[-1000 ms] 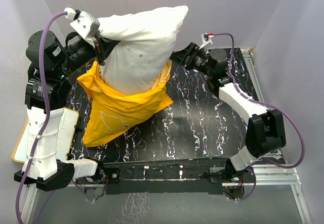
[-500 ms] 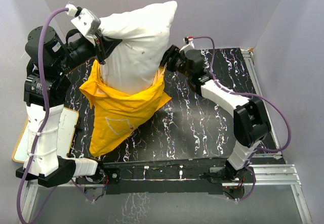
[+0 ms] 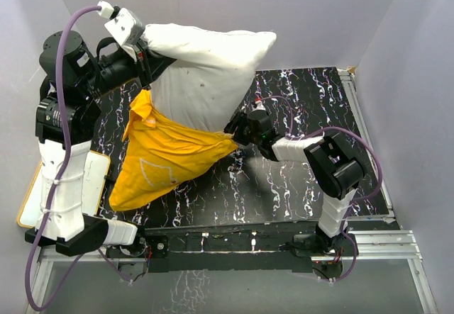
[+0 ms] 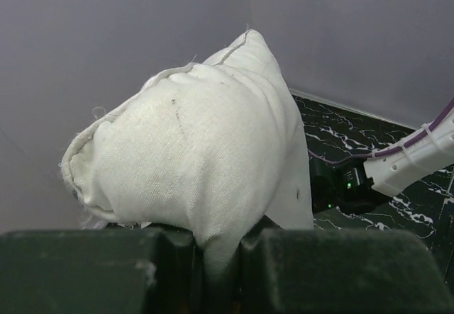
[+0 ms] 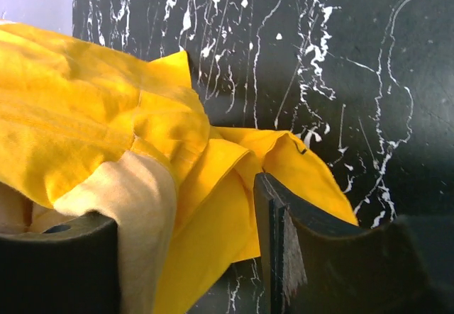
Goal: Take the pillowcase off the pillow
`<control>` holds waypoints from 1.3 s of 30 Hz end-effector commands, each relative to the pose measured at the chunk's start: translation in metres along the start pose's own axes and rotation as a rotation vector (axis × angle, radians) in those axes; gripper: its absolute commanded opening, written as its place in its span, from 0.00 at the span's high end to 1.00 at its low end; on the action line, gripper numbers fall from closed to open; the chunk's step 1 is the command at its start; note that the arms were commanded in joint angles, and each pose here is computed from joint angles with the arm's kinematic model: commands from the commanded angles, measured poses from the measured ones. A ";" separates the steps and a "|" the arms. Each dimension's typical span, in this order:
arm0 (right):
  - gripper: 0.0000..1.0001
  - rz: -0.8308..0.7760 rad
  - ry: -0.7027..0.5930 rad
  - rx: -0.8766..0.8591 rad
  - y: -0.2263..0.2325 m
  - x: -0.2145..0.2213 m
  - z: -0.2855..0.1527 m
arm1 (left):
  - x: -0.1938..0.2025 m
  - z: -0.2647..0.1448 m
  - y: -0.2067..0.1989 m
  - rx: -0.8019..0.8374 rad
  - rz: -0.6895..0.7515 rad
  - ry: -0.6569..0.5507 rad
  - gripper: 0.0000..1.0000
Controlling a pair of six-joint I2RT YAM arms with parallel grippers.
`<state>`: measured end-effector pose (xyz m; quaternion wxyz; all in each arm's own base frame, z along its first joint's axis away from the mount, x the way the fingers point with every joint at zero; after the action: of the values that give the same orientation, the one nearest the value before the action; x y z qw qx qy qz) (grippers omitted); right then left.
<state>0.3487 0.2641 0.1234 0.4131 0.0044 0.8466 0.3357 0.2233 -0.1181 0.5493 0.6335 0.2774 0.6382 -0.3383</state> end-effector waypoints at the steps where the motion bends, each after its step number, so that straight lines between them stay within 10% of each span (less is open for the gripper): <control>1: 0.46 -0.073 0.075 0.106 -0.039 0.020 -0.010 | -0.079 -0.036 -0.034 0.042 0.227 -0.332 1.00; 9: 0.08 -0.376 -0.242 -0.150 0.028 -0.148 -0.121 | -0.042 -0.012 0.002 -0.076 0.258 -0.190 1.00; 16: 0.02 -0.673 -0.637 -0.150 0.090 -0.241 -0.250 | 0.014 0.010 0.022 -0.072 0.172 -0.040 1.00; 25: 0.00 -1.045 -0.740 -0.523 0.167 -0.278 -0.300 | 0.033 0.018 0.019 0.020 0.083 0.056 1.00; 39: 0.00 -1.341 -0.541 -0.886 0.242 -0.247 -0.235 | 0.057 0.024 0.008 0.156 -0.012 0.178 1.00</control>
<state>0.2999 0.2359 0.5247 0.6796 -0.5269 0.3852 0.3349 0.2523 -0.1328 0.4912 0.5664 0.3338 0.6700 -0.3448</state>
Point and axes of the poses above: each gripper's point midway between its finger pads, its own z axis out along the fingers, its own y axis along the line the jaws close on, x = y × z, the point moved 8 cm from there along -z, back along the fingers, and after that the axes turned 15 degrees about -z, right-handed, at the moved point
